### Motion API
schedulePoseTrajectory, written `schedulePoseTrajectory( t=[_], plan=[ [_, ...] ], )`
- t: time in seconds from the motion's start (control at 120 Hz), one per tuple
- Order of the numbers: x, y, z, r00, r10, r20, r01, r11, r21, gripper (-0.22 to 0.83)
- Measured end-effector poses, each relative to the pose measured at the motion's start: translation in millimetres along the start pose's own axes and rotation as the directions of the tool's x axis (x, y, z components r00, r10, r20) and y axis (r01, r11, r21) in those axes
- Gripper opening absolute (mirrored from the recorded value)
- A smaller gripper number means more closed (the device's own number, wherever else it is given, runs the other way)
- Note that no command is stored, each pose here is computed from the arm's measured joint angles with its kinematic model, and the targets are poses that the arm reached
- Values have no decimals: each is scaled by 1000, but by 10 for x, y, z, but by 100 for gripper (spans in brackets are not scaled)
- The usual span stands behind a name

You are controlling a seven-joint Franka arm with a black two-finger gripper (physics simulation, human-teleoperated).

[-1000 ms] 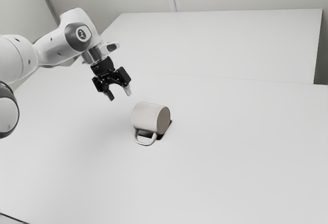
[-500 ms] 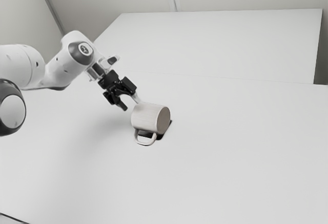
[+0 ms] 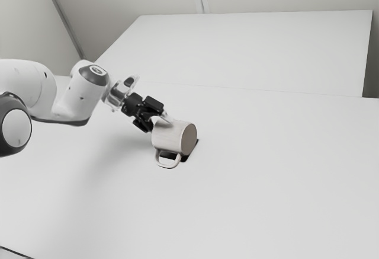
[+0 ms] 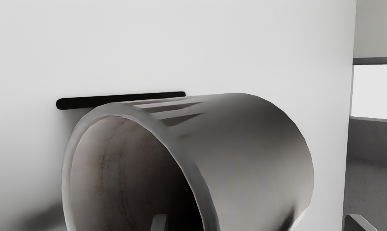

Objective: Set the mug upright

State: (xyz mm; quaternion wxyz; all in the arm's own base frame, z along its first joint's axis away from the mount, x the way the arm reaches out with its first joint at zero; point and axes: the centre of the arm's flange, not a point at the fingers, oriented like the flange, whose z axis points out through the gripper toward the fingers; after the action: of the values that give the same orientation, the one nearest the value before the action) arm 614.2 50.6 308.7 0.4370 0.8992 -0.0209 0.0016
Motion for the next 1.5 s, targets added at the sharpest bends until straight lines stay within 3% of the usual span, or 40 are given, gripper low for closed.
schedulePoseTrajectory(
  t=[0.092,0.3,0.467,0.633,0.808,0.917,1.042,1.242,1.5],
  plan=[
    [14,69,43,999,27,-18,-28,998,-50,54],
    [39,181,95,995,87,-43,-91,990,-105,8],
    [54,239,104,990,131,-58,-136,985,-109,-7],
    [-12,409,65,982,177,-70,-184,978,-101,-13],
    [-81,1141,-209,944,319,-87,-323,946,-38,-15],
    [-187,1555,-340,914,406,-17,-404,912,65,-16],
    [-358,1959,-437,874,469,125,-485,844,229,-16],
    [-798,2120,-259,849,426,315,-526,745,411,-16],
    [-1297,1951,-145,874,365,320,-485,647,588,-16]
  ],
)
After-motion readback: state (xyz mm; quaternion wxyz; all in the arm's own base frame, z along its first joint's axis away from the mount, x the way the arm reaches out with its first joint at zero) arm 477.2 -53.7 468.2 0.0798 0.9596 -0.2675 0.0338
